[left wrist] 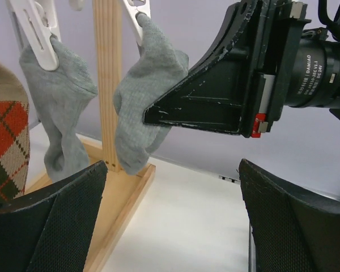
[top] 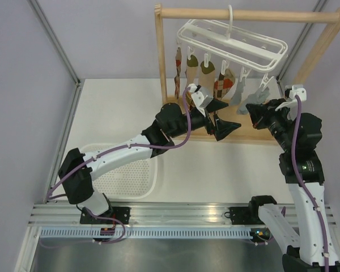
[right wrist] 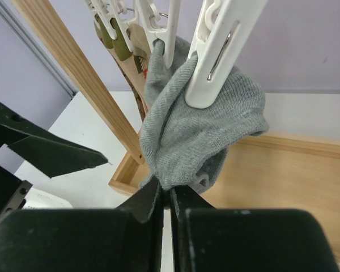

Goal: Remove the socks clipped to the hanger

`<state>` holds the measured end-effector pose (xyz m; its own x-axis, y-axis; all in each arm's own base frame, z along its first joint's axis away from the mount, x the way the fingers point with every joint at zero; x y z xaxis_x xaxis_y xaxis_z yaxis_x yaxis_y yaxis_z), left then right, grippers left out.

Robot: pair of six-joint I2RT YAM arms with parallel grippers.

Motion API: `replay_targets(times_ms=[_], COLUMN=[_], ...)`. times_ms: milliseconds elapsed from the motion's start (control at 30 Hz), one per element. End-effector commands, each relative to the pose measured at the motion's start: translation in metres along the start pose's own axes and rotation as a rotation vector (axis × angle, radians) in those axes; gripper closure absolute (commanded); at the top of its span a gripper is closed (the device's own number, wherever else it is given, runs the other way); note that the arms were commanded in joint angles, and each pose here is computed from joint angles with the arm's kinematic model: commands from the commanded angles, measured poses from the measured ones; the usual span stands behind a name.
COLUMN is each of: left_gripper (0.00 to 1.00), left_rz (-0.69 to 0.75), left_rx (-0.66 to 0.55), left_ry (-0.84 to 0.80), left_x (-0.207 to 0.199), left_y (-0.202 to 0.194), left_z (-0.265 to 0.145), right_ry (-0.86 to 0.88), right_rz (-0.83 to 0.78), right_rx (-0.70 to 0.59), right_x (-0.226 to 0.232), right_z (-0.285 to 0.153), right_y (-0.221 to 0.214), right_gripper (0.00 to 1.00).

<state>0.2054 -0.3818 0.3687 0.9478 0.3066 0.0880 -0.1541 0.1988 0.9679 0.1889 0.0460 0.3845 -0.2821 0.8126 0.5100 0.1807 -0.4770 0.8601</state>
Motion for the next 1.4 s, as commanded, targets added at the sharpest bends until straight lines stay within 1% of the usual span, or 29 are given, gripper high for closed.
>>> replay_targets(times_ms=[0,200,500,567,600,633,700,733,800,867,933,1000,1033,1100,1133,1167,1233,1267,1333,1367], left_gripper=[0.00,0.00,0.00,0.02,0.04,0.13,0.23,0.30,0.38,0.44,0.55,0.70,0.82,0.91,0.97,0.98,0.98,0.98,0.98,0.98], left_rz=[0.075,0.106,0.102,0.100,0.098,0.096,0.096,0.096,0.096,0.090,0.087,0.087,0.087,0.083,0.080,0.077,0.071,0.071,0.071,0.070], left_rx=[-0.102,-0.085,-0.058,-0.058,-0.064,-0.070,-0.076,-0.079,-0.084,-0.097,-0.102,-0.103,-0.099,-0.086,-0.079,-0.075,-0.053,-0.041,-0.015,-0.007], left_ry=[-0.056,-0.026,-0.010,-0.002,-0.002,-0.002,0.002,0.001,0.004,0.006,0.002,0.007,0.010,0.015,0.019,0.026,0.045,0.067,0.096,0.102], left_x=[-0.001,0.001,0.002,0.003,0.002,0.002,0.001,0.000,0.000,0.000,-0.001,-0.001,-0.001,0.000,0.001,0.001,0.002,0.004,0.007,0.007], left_y=[0.020,0.012,-0.007,-0.009,-0.009,-0.008,-0.009,-0.008,-0.008,-0.006,-0.006,-0.005,-0.006,-0.007,-0.008,-0.007,-0.009,-0.010,-0.012,-0.013], left_z=[0.017,0.033,0.050,0.052,0.053,0.053,0.055,0.056,0.057,0.058,0.059,0.061,0.062,0.063,0.063,0.064,0.063,0.062,0.059,0.059], right_ry=[0.037,0.060,0.071,0.074,0.075,0.075,0.072,0.071,0.070,0.077,0.077,0.077,0.080,0.074,0.068,0.056,0.041,0.032,0.005,-0.017], right_rz=[0.015,0.023,0.034,0.033,0.034,0.033,0.036,0.036,0.038,0.037,0.034,0.030,0.030,0.025,0.023,0.023,0.008,0.000,-0.024,-0.030], right_rx=[-0.028,-0.034,-0.025,-0.027,-0.023,-0.024,-0.016,-0.017,-0.010,-0.009,-0.009,-0.009,-0.009,-0.005,-0.004,0.006,0.010,0.010,0.008,0.007], right_x=[0.013,0.019,0.020,0.020,0.020,0.020,0.019,0.018,0.017,0.018,0.018,0.018,0.019,0.018,0.017,0.016,0.015,0.015,0.014,0.014], right_z=[-0.010,-0.014,-0.015,-0.016,-0.016,-0.016,-0.015,-0.015,-0.014,-0.016,-0.016,-0.017,-0.018,-0.019,-0.019,-0.020,-0.022,-0.024,-0.031,-0.034], right_y=[0.011,0.015,0.013,0.013,0.012,0.012,0.010,0.010,0.008,0.007,0.008,0.007,0.008,0.007,0.007,0.005,0.006,0.006,0.007,0.008], right_gripper=[0.93,0.93,0.92,0.92,0.92,0.92,0.92,0.92,0.92,0.92,0.92,0.92,0.92,0.91,0.91,0.83,0.61,0.44,0.33,0.30])
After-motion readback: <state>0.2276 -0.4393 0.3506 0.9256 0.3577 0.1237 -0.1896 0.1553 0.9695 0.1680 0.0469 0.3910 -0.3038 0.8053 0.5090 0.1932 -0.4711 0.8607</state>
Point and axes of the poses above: each gripper's point midway between its finger pads, its own z axis out along the fingers, its own x axis along the line the jaws close on, y = z × x, the point moved 9 cm from there along -z, back along the fingers, and after that the axes turned 13 degrees about z, right-handed, at the moved point
